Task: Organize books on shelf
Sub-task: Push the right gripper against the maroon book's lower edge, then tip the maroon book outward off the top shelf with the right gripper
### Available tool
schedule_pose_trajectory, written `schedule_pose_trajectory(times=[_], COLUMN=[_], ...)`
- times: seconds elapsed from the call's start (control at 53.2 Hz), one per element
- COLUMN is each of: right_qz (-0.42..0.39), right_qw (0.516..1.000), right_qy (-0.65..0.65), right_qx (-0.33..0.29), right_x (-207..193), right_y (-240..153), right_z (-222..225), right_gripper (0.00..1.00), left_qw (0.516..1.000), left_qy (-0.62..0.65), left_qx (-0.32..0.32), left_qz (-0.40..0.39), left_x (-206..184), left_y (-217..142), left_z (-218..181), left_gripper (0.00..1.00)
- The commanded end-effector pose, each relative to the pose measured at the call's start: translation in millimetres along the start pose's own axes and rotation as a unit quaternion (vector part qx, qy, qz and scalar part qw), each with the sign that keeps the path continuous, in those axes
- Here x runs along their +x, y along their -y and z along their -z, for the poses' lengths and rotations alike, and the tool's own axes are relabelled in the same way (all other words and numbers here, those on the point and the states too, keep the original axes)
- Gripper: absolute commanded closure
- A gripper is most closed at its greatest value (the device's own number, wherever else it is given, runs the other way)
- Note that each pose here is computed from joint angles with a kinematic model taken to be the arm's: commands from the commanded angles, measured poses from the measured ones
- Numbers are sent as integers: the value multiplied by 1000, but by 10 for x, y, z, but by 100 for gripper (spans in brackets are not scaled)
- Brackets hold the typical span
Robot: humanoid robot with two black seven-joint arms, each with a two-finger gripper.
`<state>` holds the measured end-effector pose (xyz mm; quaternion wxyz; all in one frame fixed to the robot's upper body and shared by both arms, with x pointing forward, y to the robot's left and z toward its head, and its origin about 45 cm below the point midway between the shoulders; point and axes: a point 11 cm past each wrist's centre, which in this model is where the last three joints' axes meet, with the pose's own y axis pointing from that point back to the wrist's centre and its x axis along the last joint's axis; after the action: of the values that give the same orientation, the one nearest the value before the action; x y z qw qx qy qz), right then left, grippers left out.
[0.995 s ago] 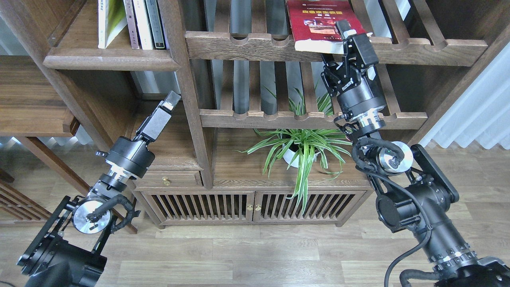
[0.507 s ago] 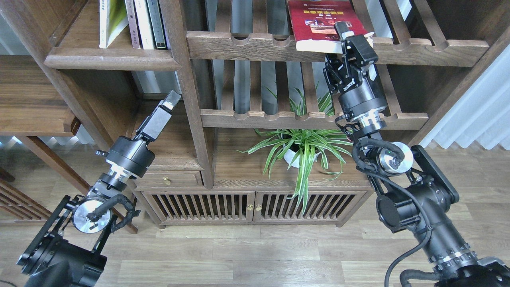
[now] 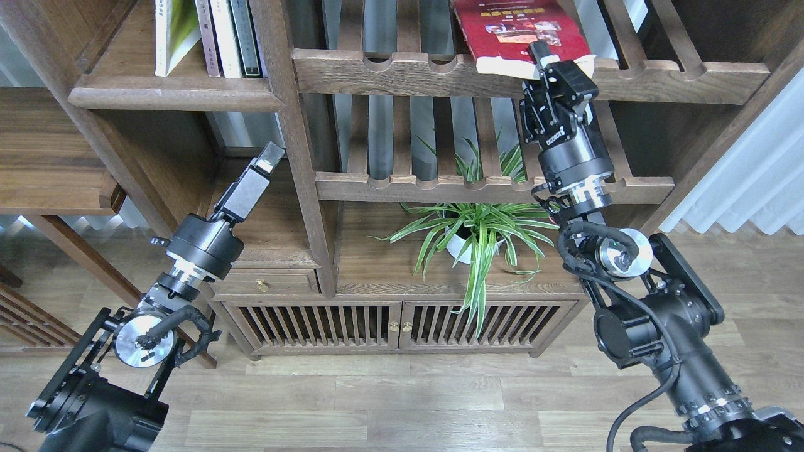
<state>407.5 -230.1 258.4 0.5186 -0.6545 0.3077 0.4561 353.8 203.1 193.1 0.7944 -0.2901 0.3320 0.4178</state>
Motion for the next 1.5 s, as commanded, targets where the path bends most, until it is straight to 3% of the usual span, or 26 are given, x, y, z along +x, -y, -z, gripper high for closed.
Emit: schedule_pose_trajectory(times=[0.0, 0.545, 1.277, 1.484], right_qz=[13, 9, 64, 51], right_qw=[1000, 1000, 993, 993], right_qy=[1, 26, 98, 107], right_qx=[1, 14, 11, 7], right_x=[-8, 87, -376, -389], right_y=[-11, -260, -604, -856], right_z=[-6, -12, -186, -259], right_gripper=[91, 97, 97, 97], left_qw=[1000, 995, 991, 989], left_qy=[-11, -88, -119, -132], left_qx=[-4, -43, -54, -60], left_qz=[-5, -14, -19, -18], left_x=[30, 108, 157, 160], left_y=[-20, -44, -28, -6], left_z=[3, -54, -54, -74], left_gripper=[7, 8, 6, 6])
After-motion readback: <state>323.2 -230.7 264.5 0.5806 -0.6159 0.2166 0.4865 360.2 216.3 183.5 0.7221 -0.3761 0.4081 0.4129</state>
